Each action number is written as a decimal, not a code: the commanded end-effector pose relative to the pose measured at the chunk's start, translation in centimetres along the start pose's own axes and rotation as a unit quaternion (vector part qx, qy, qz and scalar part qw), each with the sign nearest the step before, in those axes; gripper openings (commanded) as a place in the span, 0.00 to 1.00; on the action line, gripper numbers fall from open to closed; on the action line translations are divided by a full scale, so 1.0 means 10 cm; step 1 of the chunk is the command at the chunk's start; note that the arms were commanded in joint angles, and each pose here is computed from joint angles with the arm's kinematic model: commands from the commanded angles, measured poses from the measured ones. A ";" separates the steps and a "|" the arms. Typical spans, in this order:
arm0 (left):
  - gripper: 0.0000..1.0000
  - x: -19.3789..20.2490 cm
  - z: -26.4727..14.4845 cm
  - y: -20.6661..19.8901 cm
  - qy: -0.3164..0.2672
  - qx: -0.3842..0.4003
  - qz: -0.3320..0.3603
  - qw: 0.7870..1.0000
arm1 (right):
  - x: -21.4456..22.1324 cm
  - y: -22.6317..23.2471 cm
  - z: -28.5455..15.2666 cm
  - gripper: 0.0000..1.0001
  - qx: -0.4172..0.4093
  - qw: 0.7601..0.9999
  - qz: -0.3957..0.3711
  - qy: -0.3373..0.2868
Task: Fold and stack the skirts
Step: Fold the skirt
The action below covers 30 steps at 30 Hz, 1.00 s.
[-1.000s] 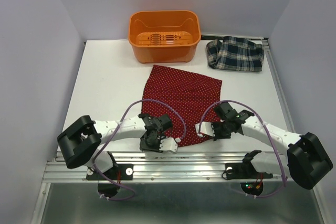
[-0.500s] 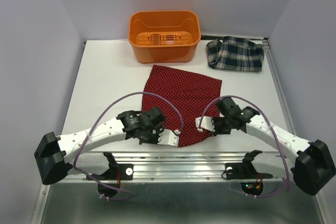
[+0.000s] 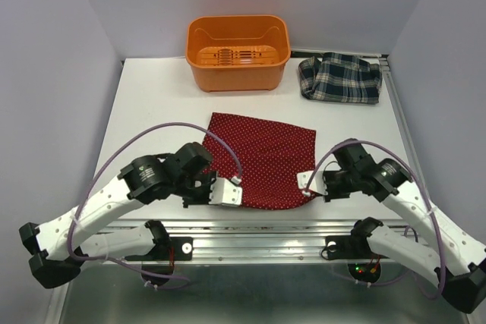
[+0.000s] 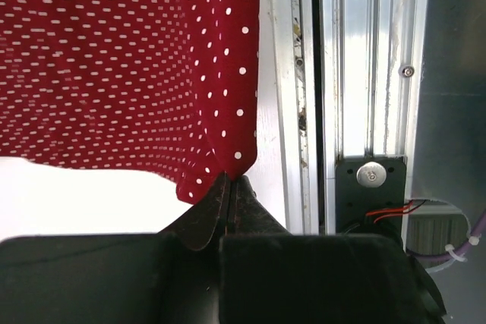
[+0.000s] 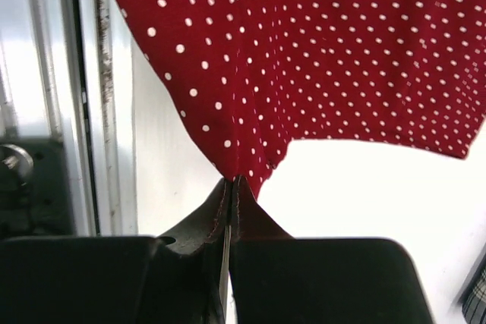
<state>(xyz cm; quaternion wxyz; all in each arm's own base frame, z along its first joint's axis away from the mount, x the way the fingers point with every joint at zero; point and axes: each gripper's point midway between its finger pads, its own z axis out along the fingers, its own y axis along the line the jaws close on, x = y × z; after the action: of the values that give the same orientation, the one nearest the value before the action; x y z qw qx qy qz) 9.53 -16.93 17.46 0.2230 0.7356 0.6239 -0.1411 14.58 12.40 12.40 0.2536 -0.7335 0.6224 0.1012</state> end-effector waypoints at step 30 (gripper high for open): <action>0.00 0.52 -0.28 2.51 0.003 -0.239 -0.100 0.966 | 0.31 -1.28 0.07 0.01 -0.020 0.998 0.050 0.033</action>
<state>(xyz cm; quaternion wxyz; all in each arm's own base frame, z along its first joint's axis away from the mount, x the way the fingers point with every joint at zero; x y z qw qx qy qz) 31.54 -13.59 19.01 0.3337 0.5979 0.7284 -0.0249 26.50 11.57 12.98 0.2135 -0.6967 0.6766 0.1059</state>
